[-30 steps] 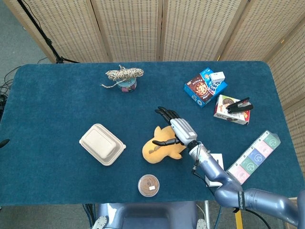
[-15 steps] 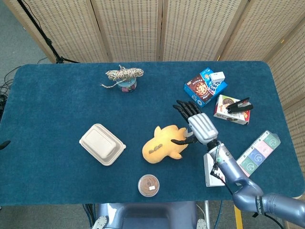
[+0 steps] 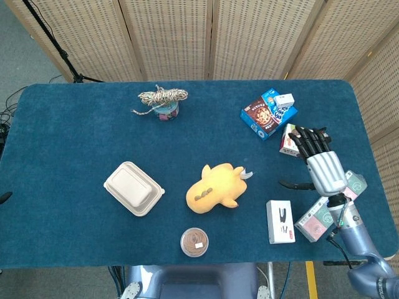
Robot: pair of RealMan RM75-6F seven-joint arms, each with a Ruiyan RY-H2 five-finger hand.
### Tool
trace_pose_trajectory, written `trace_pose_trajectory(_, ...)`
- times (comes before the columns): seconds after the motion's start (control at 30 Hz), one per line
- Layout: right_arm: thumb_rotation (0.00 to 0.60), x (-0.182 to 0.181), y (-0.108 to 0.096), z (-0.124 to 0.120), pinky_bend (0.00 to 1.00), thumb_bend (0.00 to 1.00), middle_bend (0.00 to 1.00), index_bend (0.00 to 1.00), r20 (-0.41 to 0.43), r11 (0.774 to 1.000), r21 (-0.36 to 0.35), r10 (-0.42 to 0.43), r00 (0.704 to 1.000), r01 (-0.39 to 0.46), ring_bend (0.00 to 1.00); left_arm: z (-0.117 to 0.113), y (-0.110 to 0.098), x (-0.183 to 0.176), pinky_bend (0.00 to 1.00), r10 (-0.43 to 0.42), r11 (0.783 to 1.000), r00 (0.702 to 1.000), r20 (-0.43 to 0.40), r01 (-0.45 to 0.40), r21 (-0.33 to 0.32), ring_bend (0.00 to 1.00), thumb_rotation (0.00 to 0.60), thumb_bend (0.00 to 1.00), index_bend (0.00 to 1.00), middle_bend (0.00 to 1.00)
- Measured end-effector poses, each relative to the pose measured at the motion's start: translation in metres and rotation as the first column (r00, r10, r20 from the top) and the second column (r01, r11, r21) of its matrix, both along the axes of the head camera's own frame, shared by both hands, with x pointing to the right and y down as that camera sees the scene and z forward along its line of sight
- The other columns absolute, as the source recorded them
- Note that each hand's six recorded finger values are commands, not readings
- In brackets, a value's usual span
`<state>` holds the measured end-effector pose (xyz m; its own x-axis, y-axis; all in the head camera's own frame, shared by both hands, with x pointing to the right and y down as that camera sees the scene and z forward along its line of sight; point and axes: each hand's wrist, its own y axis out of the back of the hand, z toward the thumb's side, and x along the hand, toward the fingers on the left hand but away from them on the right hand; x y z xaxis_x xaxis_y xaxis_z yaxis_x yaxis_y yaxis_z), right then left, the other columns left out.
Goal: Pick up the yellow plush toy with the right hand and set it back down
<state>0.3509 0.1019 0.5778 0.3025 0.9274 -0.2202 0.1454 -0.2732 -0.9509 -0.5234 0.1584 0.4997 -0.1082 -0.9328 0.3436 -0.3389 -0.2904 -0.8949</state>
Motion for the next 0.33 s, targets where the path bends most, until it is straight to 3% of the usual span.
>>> trace_pose_trajectory(0.33, 0.268, 0.075, 0.038, -0.019, 0.0, 0.0, 0.0, 0.0, 0.017, 0.991, 0.029, 0.133, 0.991, -0.133, 0.0, 0.007, 0.022, -0.003, 0.0, 0.016, 0.999, 0.999, 0.028, -0.018, 0.041, 0.0, 0.6, 0.0, 0.0, 0.0)
